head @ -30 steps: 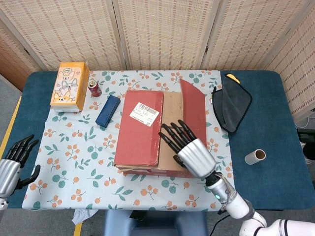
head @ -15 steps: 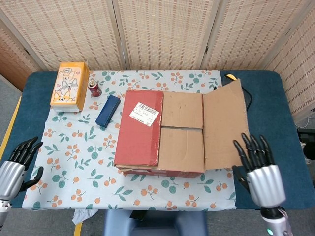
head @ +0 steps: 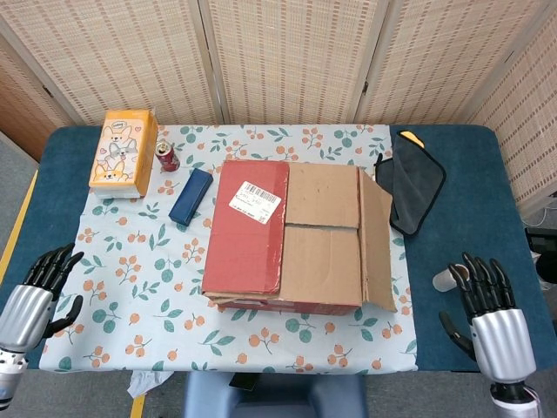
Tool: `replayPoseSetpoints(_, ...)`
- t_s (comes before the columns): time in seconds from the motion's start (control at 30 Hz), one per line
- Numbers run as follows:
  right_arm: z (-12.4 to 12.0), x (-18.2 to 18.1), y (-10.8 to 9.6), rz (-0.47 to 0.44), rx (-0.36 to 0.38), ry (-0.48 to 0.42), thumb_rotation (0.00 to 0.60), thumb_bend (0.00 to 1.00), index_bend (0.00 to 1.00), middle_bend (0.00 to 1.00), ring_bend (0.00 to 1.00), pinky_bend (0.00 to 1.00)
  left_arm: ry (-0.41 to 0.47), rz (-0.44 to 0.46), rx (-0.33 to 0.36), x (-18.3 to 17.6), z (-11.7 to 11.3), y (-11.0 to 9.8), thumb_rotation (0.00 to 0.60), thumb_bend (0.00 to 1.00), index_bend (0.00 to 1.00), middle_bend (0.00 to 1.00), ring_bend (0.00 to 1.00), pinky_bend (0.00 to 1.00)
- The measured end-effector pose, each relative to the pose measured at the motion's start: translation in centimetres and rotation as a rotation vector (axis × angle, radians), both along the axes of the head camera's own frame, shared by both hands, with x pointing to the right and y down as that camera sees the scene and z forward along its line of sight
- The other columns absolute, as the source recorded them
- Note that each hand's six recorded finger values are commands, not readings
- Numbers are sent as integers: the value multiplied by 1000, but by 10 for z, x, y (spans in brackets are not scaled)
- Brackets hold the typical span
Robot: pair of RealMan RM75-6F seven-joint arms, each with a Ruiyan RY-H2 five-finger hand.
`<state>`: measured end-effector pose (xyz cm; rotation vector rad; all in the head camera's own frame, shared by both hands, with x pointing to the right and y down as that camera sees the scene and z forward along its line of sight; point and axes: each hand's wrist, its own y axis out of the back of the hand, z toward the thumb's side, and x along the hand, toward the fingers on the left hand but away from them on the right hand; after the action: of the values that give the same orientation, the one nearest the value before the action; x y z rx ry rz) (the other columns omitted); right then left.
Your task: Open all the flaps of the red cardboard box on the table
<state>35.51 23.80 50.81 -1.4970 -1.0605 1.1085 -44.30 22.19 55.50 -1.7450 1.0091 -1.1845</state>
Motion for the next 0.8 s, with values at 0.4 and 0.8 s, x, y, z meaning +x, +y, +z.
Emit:
replayPoseSetpoints(0.4,26,34,-2,70,-83,-53,600,337,0,0,0,0,52,89,-10,37,-2,-7,600,421,8,82,30,130)
replayPoseSetpoints(0.8,16,61,1,83,-130,-83,600,336,0,0,0,0,140,281,-47,153,-9,-42,600,292,36,135,80,161)
